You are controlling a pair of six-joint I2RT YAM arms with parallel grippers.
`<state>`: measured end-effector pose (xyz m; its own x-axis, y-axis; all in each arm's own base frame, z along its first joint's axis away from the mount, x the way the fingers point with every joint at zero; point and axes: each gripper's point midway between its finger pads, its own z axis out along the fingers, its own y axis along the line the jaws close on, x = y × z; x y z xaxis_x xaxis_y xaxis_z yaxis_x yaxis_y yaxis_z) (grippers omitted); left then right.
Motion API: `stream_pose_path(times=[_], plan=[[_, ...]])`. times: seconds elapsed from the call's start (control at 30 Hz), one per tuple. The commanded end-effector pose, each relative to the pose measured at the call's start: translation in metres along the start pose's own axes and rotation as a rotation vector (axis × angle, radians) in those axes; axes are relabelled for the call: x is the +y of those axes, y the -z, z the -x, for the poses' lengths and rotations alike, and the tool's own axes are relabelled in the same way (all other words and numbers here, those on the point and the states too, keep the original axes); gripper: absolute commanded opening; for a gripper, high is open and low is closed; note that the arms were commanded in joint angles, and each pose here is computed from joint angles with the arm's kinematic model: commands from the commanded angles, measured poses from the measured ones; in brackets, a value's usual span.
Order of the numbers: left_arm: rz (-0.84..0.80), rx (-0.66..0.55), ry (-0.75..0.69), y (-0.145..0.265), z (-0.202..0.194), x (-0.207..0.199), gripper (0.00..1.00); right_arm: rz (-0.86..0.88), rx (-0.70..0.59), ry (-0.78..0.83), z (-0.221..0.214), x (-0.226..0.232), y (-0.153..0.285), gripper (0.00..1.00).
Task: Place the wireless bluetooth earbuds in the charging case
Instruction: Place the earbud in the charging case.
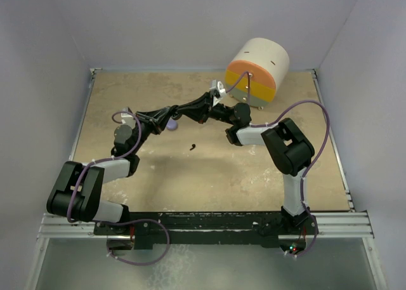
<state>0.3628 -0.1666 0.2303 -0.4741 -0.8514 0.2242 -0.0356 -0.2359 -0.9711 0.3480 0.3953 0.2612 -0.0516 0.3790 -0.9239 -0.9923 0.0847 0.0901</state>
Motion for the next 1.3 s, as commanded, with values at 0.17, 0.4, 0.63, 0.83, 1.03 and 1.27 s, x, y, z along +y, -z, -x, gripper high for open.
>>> stream_pose_path(times=[0.17,0.4,0.63,0.83,1.03,1.27], plan=[[-0.108,0.052,-0.042,-0.004,-0.015,-0.035,0.0,0.327,-0.529,0.621,0.132,0.103,0.017,0.0],[-0.112,0.053,-0.039,-0.002,-0.017,-0.036,0.0,0.325,-0.523,0.62,0.129,0.102,0.018,0.0],[-0.13,0.056,-0.036,-0.002,-0.018,-0.042,0.0,0.321,-0.514,0.62,0.126,0.102,0.019,0.0],[-0.139,0.058,-0.034,0.001,-0.019,-0.046,0.0,0.315,-0.512,0.621,0.124,0.101,0.02,0.0],[-0.152,0.065,-0.023,0.003,-0.021,-0.05,0.0,0.313,-0.513,0.62,0.124,0.1,0.02,0.0],[-0.172,0.055,-0.007,0.003,-0.019,-0.055,0.0,0.3,-0.516,0.621,0.126,0.101,0.022,0.0]])
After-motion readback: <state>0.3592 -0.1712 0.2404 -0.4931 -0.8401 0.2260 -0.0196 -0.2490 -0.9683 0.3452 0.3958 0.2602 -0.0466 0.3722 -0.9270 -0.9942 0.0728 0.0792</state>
